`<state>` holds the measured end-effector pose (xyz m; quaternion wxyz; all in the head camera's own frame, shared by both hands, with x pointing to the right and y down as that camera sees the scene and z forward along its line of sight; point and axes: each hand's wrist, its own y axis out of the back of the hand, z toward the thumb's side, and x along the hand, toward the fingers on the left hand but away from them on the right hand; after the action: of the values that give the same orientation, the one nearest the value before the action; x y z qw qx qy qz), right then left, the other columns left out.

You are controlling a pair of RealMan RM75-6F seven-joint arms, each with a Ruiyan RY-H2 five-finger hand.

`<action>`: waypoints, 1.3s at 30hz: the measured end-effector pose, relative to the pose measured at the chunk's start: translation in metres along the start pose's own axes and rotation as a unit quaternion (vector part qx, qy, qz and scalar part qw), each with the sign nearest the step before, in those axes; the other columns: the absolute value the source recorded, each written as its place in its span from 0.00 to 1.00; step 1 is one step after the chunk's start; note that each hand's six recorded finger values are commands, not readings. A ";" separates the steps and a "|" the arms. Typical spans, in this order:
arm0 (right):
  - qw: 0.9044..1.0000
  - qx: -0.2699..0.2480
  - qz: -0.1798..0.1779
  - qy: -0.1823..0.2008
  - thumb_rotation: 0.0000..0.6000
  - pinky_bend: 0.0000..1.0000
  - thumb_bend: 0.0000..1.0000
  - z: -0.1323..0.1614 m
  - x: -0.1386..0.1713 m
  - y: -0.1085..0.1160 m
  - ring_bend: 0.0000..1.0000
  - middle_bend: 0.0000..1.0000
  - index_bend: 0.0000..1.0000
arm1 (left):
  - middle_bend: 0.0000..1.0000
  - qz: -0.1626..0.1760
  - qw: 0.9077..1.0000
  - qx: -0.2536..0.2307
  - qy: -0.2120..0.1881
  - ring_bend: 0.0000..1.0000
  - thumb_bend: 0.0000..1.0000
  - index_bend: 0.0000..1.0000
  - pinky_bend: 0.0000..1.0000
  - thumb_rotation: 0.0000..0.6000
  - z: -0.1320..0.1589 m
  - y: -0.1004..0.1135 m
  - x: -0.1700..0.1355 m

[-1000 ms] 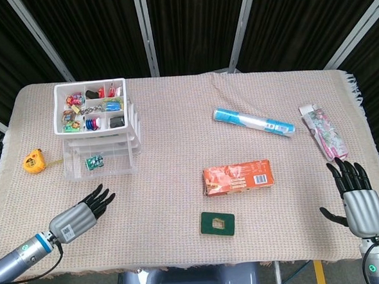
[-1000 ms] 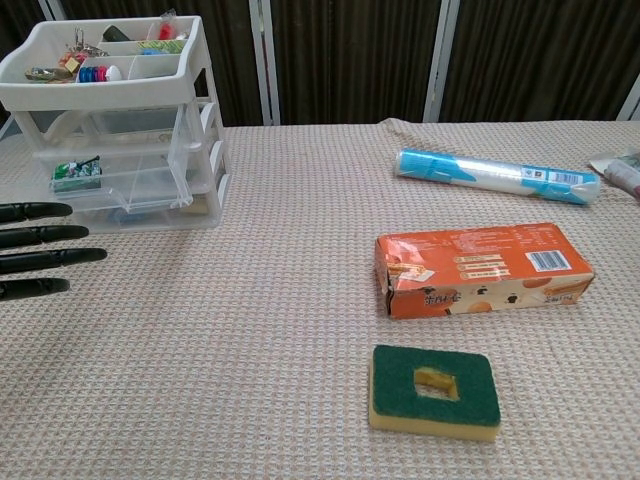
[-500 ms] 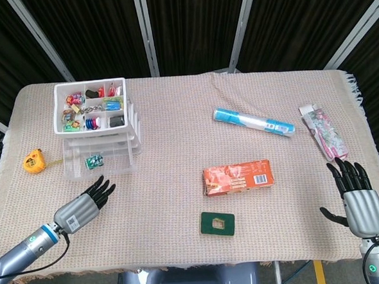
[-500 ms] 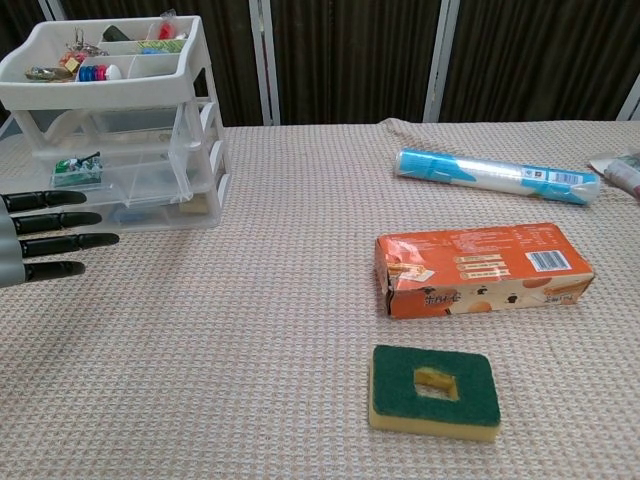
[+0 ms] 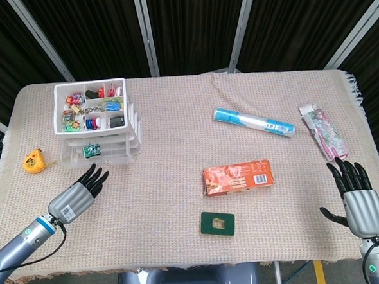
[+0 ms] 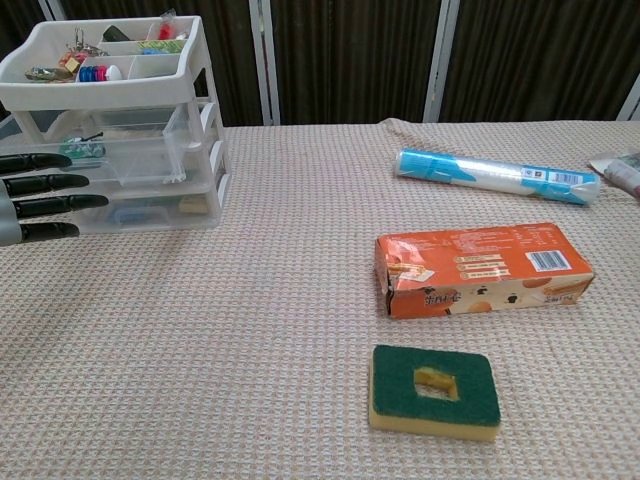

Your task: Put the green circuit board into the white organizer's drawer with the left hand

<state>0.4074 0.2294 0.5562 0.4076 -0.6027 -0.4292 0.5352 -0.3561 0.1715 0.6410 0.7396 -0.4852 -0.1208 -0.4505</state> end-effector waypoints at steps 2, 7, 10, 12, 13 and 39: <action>1.000 0.000 0.000 0.000 1.00 0.00 0.00 0.000 0.000 0.000 0.00 0.00 0.08 | 0.00 -0.004 1.000 -0.001 0.005 0.00 1.00 0.20 0.06 1.00 -0.003 -0.003 0.001; 1.000 0.000 0.000 0.000 1.00 0.00 0.00 0.000 0.000 0.000 0.00 0.00 0.08 | 0.00 -0.016 1.000 -0.006 0.015 0.00 1.00 0.20 0.06 1.00 -0.008 -0.009 0.007; 1.000 0.000 0.000 0.000 1.00 0.00 0.00 0.000 0.000 0.000 0.00 0.00 0.08 | 0.00 -0.024 0.999 -0.008 0.024 0.00 1.00 0.20 0.06 1.00 -0.012 -0.013 0.012; 1.000 0.000 0.001 0.000 1.00 0.00 0.00 0.000 0.000 0.000 0.00 0.00 0.08 | 0.00 -0.028 0.999 -0.011 0.031 0.00 1.00 0.20 0.06 1.00 -0.015 -0.015 0.016; 1.000 0.000 0.001 0.000 1.00 0.00 0.00 0.000 0.000 0.000 0.00 0.00 0.08 | 0.00 -0.030 0.999 -0.012 0.034 0.00 1.00 0.19 0.06 1.00 -0.016 -0.016 0.017; 1.000 -0.002 0.005 -0.001 1.00 0.00 0.00 -0.001 0.000 -0.001 0.00 0.00 0.08 | 0.00 -0.088 0.990 -0.050 0.098 0.00 1.00 0.16 0.06 1.00 -0.030 -0.030 0.052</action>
<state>0.4081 0.2292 0.5569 0.4036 -0.6048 -0.4277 0.5370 -0.3585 0.1142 0.6760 0.6803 -0.4624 -0.0674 -0.5647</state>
